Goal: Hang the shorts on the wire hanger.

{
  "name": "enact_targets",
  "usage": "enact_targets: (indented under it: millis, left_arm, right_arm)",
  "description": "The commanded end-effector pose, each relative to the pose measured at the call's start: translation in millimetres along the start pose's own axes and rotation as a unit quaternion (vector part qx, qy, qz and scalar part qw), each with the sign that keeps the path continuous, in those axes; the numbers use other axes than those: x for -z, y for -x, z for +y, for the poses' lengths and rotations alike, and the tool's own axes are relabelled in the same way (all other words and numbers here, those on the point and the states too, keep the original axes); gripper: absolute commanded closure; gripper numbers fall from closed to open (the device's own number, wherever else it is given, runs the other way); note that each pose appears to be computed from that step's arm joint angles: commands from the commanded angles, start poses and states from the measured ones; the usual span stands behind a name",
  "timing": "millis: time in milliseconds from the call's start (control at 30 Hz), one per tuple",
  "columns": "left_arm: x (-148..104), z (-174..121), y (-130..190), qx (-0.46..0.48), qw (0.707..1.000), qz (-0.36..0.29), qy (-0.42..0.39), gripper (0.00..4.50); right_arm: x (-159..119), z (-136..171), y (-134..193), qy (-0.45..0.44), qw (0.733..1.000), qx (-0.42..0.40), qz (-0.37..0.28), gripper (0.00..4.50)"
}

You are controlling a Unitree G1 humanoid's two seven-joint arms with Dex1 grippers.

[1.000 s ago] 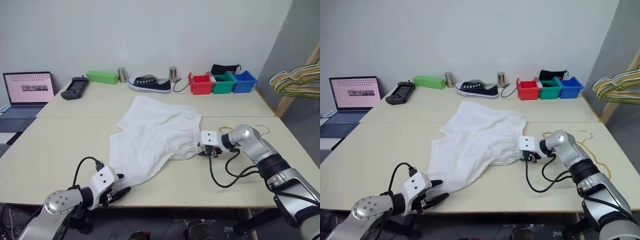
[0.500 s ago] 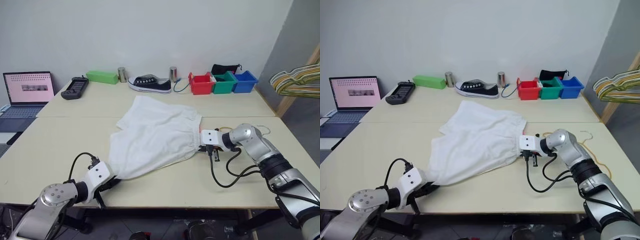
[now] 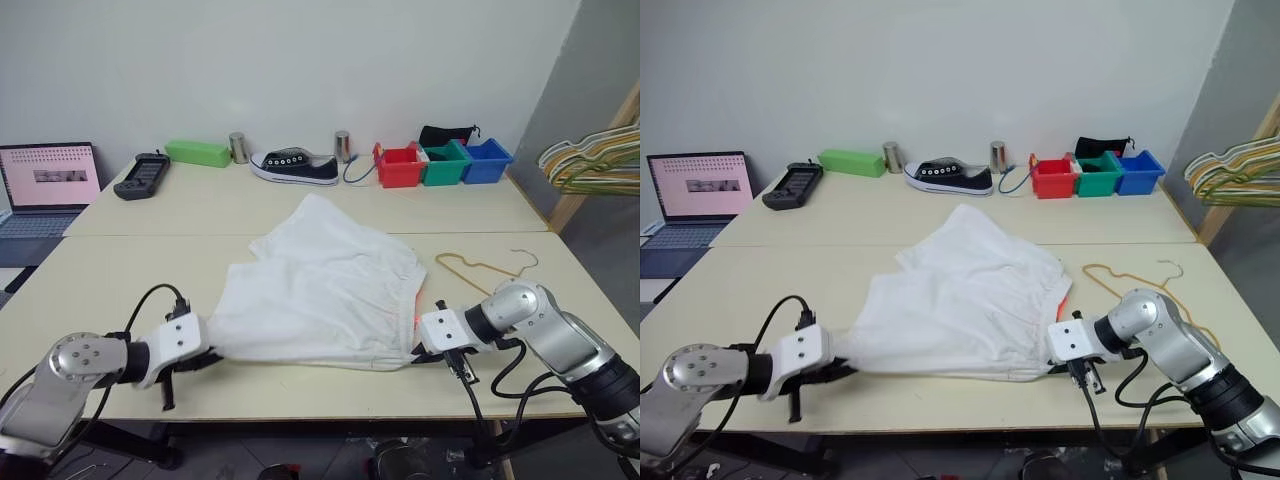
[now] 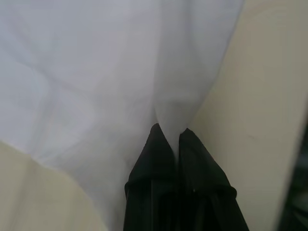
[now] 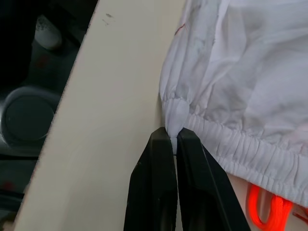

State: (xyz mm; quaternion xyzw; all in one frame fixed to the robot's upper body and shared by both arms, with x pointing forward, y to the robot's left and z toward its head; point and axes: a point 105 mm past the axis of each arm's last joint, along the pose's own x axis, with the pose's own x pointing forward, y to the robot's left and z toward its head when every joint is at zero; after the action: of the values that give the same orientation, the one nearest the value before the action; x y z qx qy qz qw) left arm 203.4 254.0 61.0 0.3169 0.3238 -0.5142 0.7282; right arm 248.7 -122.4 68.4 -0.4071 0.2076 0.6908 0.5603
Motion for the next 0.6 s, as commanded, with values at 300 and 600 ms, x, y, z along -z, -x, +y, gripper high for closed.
enact_targets:
  millis: [300,600]
  left_arm:
    - [10.9,10.6,11.8,-0.022,0.999,0.037,-0.027,4.45]
    - [6.3,-2.4,9.6,0.012,1.000,0.023,-0.012,3.90]
  right_arm:
    - [-8.2,28.4,2.0,-0.024,0.998,-0.064,-0.013,4.50]
    - [-13.2,27.4,5.2,-0.056,0.995,-0.075,-0.037,3.55]
